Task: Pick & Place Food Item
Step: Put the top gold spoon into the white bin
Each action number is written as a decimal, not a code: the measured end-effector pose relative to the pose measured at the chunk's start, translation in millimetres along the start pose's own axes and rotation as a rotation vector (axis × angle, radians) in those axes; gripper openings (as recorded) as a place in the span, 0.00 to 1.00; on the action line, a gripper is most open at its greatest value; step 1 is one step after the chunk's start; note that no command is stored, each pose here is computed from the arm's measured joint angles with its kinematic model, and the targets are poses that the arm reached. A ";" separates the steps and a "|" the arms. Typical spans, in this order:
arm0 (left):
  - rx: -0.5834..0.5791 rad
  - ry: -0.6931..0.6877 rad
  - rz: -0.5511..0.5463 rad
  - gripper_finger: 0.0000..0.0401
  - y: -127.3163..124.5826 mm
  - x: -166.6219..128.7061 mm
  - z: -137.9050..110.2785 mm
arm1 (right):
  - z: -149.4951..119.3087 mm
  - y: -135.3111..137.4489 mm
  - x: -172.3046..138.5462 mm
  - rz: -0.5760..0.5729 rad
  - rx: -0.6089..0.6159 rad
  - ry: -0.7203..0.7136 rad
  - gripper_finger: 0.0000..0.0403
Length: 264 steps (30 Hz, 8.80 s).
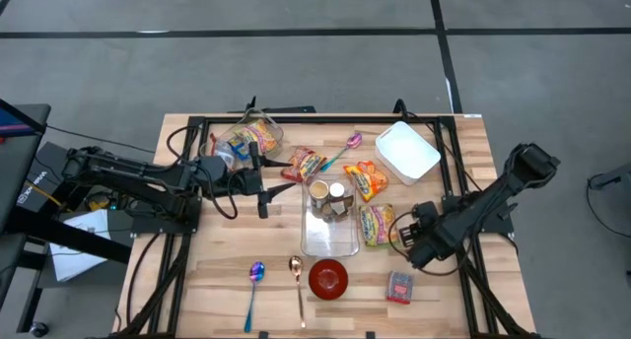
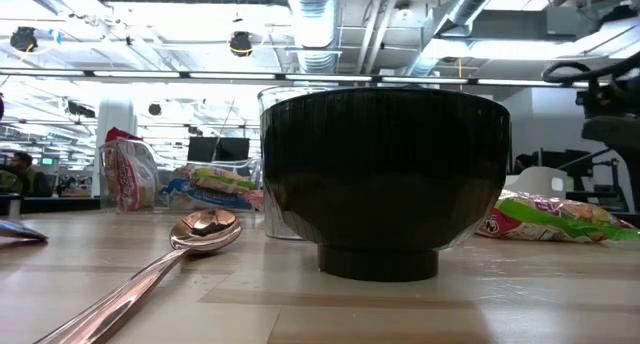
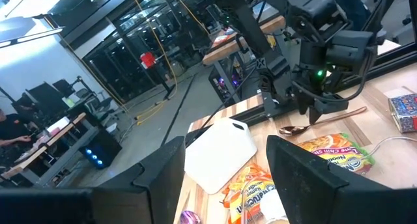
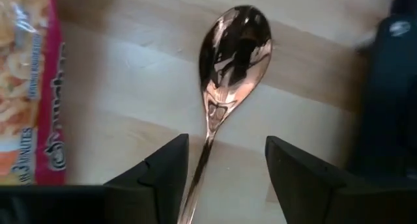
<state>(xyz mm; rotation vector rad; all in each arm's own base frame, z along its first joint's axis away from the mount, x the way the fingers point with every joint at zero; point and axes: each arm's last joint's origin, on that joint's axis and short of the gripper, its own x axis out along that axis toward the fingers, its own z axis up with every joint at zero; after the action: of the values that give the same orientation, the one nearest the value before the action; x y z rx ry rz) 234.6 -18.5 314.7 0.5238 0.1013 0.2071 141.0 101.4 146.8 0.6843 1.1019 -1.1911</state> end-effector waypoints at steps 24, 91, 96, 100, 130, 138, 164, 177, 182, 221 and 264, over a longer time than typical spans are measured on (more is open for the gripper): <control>0.000 0.001 -0.001 0.52 0.0 0.0 0.0 | -4.4 -10.0 25.8 0.117 0.015 0.048 0.21; -0.277 0.034 -0.228 0.52 -43.5 -19.2 11.0 | 45.0 20.6 -121.4 0.215 -0.802 -1.062 0.00; -0.291 0.011 -0.235 0.52 -45.4 -20.8 14.3 | 49.2 20.3 -121.7 0.148 -0.791 -1.126 0.00; -0.340 0.018 -0.235 0.52 -45.4 -20.8 14.2 | 56.9 20.7 -118.7 0.092 -0.779 -1.132 0.00; -0.558 0.146 -0.298 0.52 -75.4 -11.9 5.0 | 145.6 10.2 -81.3 -0.419 -0.652 -0.957 0.00; -0.605 0.166 -0.272 0.52 -77.2 -10.2 3.3 | 175.8 -1.1 -68.1 -0.534 -0.532 -0.871 0.01; -0.603 0.166 -0.276 0.52 -78.0 -10.8 3.6 | 210.4 -5.7 -4.0 -0.483 -0.617 -0.632 0.00; -0.578 0.161 -0.278 0.52 -77.7 -11.0 3.8 | 214.4 -13.2 20.5 -0.387 -0.714 -0.552 0.00; -0.578 0.162 -0.278 0.52 -77.8 -10.9 3.7 | 214.8 -15.8 23.1 -0.372 -0.768 -0.514 0.00; -0.578 0.161 -0.278 0.52 -77.8 -11.0 3.8 | 220.7 -26.1 42.9 -0.193 -0.876 -0.445 0.00; -0.578 0.162 -0.278 0.52 -77.8 -10.9 3.7 | 215.8 -37.9 63.1 -0.169 -0.891 -0.415 0.07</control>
<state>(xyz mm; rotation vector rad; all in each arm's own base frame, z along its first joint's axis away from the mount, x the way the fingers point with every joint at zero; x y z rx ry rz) 237.7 -88.5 279.0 -0.0854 0.2599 0.0010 169.5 -123.7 169.5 -0.3328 1.1934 -0.7962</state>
